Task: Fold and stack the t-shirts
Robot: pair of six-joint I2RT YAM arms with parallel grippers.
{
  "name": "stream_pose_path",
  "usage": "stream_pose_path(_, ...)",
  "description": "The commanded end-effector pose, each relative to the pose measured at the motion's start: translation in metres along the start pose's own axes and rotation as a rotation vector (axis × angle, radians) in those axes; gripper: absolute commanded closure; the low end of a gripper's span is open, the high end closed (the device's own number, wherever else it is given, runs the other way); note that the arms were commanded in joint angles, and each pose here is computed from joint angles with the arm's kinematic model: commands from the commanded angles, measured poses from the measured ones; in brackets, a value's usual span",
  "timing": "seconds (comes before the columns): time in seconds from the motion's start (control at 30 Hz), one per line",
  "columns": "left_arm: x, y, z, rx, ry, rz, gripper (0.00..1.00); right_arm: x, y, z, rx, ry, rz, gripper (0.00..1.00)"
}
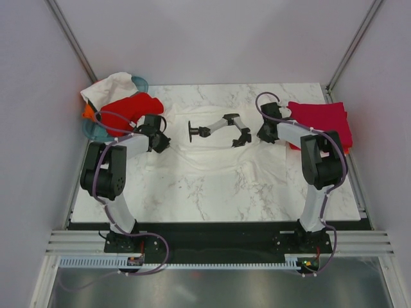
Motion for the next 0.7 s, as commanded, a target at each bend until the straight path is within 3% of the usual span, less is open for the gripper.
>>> stream_pose_path(0.0,0.010,0.004,0.000,0.008,0.019,-0.041,0.98,0.003,-0.015,-0.013,0.029,-0.030,0.042,1.00)
stream_pose_path(0.13,0.046,0.012,-0.010,-0.040,-0.043,-0.124,0.98,0.045,0.002,-0.016,0.045,0.026,-0.055,0.90)
stream_pose_path(0.17,0.058,0.014,-0.009,-0.042,-0.063,-0.148,0.98,0.053,0.003,-0.019,0.054,0.032,-0.066,0.82)
stream_pose_path(0.27,0.073,0.004,0.005,-0.054,-0.074,-0.147,0.98,0.081,0.000,-0.031,0.066,0.053,-0.109,0.72)
stream_pose_path(0.47,0.101,-0.011,0.053,-0.031,-0.095,-0.153,0.91,0.119,-0.036,-0.066,0.088,0.041,-0.090,0.69)
stream_pose_path(0.6,0.113,-0.015,0.082,0.003,-0.104,-0.188,0.80,0.136,-0.070,-0.093,0.076,0.004,-0.023,0.67)
stream_pose_path(0.67,0.119,-0.016,0.094,0.026,-0.119,-0.216,0.71,0.141,-0.080,-0.099,0.044,0.013,-0.019,0.54)
Point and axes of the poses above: each gripper's point midway between its finger pads, its own x axis back along the fingers, its own z axis along the line the jaws close on, y = z × x, the point moved 2 cm from there along x, back along the fingers, and after that the axes turned 12 degrees about x, right-handed, at the moved point
